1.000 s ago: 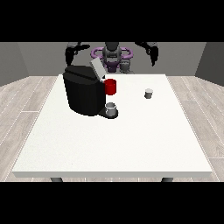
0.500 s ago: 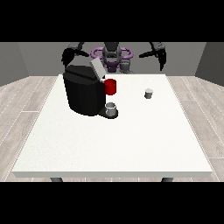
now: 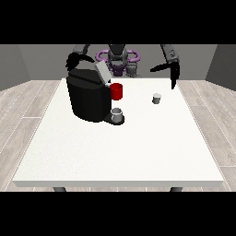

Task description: Insert the coffee pod into the coffee machine and close the lid

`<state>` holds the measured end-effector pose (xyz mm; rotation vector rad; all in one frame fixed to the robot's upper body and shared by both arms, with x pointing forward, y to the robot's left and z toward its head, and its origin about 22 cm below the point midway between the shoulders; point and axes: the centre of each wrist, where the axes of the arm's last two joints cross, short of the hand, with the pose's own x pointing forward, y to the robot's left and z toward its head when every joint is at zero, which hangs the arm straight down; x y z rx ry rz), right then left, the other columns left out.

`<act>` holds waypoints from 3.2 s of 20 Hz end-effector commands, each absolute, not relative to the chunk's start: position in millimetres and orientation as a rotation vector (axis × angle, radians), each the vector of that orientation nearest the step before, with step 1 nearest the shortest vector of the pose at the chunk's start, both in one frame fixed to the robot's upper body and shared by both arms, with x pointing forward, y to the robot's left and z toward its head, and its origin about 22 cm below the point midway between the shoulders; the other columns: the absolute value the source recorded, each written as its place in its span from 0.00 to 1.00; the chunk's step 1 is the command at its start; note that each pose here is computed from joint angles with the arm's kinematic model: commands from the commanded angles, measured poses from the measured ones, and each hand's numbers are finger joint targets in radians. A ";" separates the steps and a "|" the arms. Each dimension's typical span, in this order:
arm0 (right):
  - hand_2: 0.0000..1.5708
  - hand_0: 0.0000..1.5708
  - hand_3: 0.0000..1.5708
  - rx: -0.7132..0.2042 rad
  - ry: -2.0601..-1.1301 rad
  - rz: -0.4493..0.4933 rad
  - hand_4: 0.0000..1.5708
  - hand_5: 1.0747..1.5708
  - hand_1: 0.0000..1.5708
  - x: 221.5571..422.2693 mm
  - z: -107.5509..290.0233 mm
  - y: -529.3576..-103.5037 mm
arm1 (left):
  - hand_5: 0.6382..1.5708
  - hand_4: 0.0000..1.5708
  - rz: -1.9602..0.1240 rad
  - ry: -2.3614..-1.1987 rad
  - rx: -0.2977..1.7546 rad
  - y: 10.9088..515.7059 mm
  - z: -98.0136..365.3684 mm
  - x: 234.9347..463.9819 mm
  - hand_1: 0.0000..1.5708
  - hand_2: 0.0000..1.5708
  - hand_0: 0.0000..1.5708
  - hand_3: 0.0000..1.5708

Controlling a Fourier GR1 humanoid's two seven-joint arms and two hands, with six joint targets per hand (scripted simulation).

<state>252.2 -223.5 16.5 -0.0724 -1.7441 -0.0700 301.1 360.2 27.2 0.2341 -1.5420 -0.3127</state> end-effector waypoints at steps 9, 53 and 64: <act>0.00 0.00 0.00 -0.068 -1.714 -0.080 0.23 1.00 0.00 267.4 12.9 -214.3 | 1.00 0.00 -0.408 -1.392 0.326 370.1 14.9 329.7 0.00 0.00 0.00 0.00; 0.00 0.00 0.00 -0.094 -1.676 -0.075 0.26 1.00 0.00 293.1 33.8 -219.0 | 1.00 0.32 -0.812 -1.383 0.758 374.8 -17.1 349.9 0.81 0.89 0.81 0.87; 0.00 0.00 0.00 -0.104 -1.540 -0.098 0.31 1.00 0.00 299.5 -3.4 -232.0 | 1.00 0.34 -0.923 -1.513 0.602 326.5 68.7 407.9 0.79 0.84 0.79 0.84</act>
